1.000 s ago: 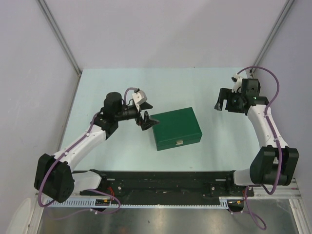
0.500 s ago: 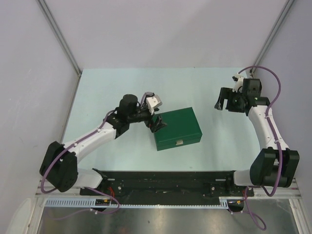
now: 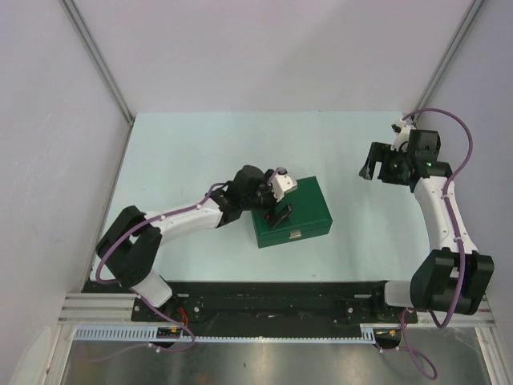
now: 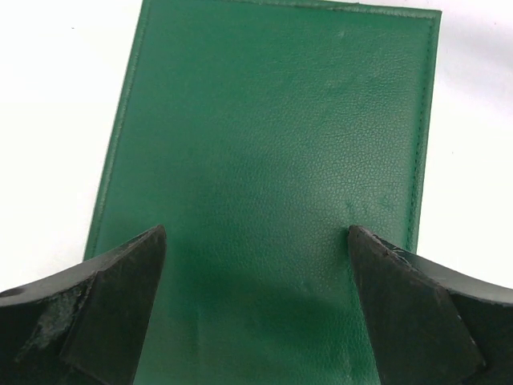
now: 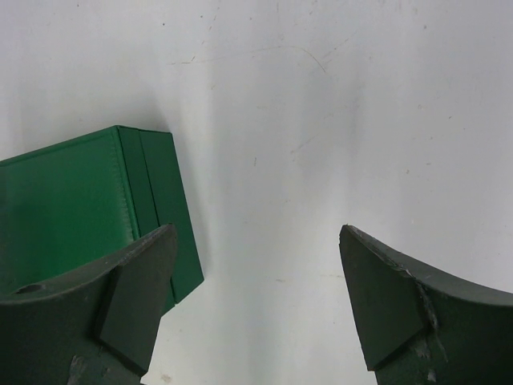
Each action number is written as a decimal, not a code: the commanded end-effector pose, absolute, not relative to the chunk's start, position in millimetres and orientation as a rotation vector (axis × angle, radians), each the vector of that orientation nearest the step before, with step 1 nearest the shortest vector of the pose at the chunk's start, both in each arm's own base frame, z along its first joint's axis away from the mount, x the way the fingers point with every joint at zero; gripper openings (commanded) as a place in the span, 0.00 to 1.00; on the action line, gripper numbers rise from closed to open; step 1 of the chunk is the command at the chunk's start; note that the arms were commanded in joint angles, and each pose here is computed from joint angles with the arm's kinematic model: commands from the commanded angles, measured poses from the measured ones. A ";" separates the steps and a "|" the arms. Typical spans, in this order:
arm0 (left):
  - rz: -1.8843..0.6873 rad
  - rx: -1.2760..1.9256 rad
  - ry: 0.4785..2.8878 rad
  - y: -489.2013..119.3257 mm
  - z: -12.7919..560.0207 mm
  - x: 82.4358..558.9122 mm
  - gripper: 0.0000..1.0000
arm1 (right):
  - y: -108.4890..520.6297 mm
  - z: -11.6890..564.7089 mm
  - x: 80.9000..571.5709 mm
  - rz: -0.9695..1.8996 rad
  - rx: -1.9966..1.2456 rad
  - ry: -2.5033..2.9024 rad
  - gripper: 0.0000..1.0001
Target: Organize the mixed jewelry
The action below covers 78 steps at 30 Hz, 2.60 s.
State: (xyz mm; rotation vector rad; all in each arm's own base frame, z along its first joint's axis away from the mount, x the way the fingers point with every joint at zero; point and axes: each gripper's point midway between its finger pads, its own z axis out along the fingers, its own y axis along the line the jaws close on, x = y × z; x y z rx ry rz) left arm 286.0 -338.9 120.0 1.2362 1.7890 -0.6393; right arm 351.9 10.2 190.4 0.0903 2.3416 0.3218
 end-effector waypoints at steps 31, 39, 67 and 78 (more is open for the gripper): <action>-0.477 1.317 1.753 -336.8 91.9 263.8 1.00 | 4.1 194.7 343.5 0.332 0.086 2.327 0.88; -0.533 1.377 1.660 -321.2 114.0 236.1 1.00 | 3.8 191.5 342.1 0.332 0.089 2.331 0.88; 0.005 1.341 1.748 -265.0 79.6 289.5 1.00 | 15.9 188.3 341.0 0.421 0.059 2.338 0.88; 0.166 1.287 1.721 -254.4 91.9 315.6 1.00 | 17.5 189.3 339.0 0.429 0.054 2.332 0.88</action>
